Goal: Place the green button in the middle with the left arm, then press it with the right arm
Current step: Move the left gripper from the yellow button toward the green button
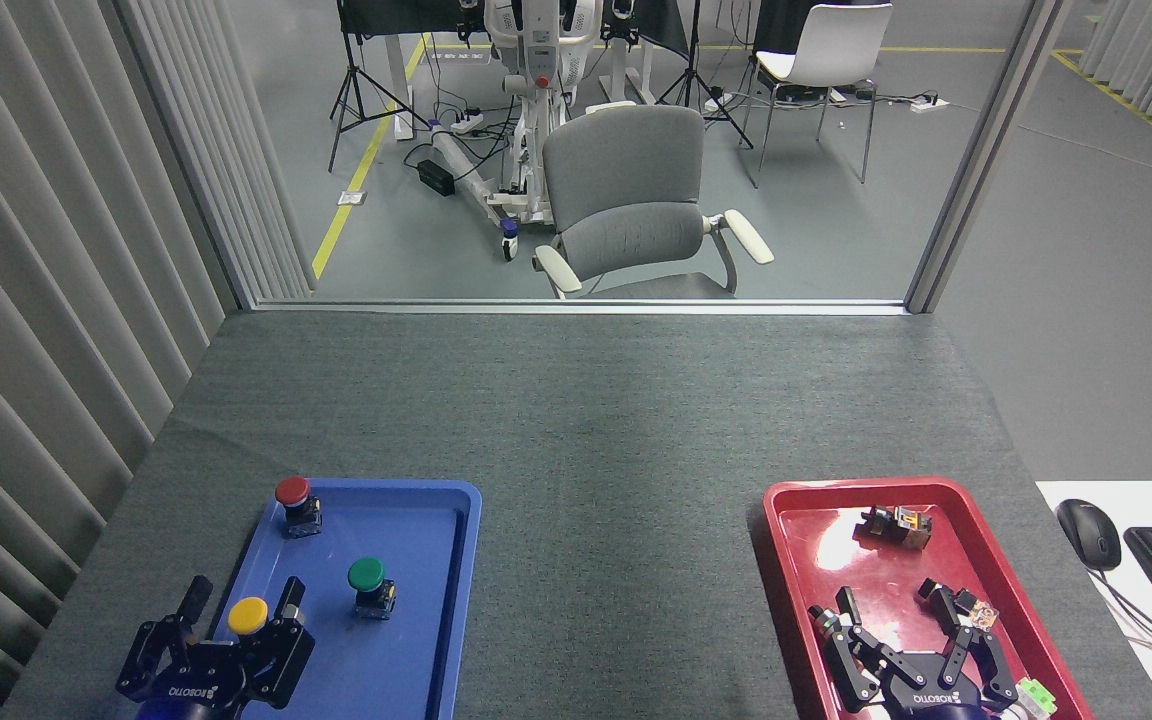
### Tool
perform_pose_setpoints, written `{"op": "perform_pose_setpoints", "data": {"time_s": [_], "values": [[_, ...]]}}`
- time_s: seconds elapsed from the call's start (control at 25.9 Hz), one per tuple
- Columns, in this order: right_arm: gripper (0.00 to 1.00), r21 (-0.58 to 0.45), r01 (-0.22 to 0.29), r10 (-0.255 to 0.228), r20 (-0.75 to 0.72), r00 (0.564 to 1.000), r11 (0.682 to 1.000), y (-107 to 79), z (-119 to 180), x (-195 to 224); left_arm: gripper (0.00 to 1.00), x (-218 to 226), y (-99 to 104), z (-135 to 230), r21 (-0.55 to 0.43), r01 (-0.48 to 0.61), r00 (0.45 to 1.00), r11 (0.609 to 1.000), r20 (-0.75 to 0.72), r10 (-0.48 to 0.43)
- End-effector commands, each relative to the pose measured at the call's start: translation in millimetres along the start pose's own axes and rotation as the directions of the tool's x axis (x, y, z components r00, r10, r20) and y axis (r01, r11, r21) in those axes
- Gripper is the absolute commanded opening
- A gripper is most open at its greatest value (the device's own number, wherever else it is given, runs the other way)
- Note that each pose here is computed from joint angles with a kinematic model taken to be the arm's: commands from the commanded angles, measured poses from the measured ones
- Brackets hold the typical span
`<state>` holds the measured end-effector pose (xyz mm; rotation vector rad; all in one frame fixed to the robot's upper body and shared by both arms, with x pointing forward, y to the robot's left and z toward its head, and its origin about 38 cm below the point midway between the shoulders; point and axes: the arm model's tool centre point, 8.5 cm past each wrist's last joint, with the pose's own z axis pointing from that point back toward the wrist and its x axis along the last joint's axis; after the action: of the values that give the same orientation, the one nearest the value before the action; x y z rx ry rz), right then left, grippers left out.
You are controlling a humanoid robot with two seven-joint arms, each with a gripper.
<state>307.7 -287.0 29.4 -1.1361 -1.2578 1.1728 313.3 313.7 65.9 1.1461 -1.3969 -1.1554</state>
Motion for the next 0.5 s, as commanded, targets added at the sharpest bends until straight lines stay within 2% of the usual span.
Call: {"op": "perform_pose_setpoints", "data": {"time_s": [0.0, 0.19, 0.46], "values": [[0.97, -0.007, -0.004, 0.004, 0.001, 1.000, 1.000, -2.2, 1.4, 0.1, 1.00, 0.0, -2.1, 0.3, -0.006, 0.008, 1.000, 1.000, 0.000, -0.008], [0.98, -0.006, -0.020, 0.020, -0.003, 1.000, 1.000, -3.8, 2.8, -4.7, 1.00, 4.9, -5.9, 0.4, -0.021, -0.021, 1.000, 1.000, 0.002, 0.021], [0.99, -0.009, -0.030, 0.030, 0.008, 1.000, 1.000, -4.9, 2.5, -2.8, 1.00, 11.0, 0.9, 3.0, 0.020, -0.021, 0.999, 1.000, 0.039, 0.020]]}}
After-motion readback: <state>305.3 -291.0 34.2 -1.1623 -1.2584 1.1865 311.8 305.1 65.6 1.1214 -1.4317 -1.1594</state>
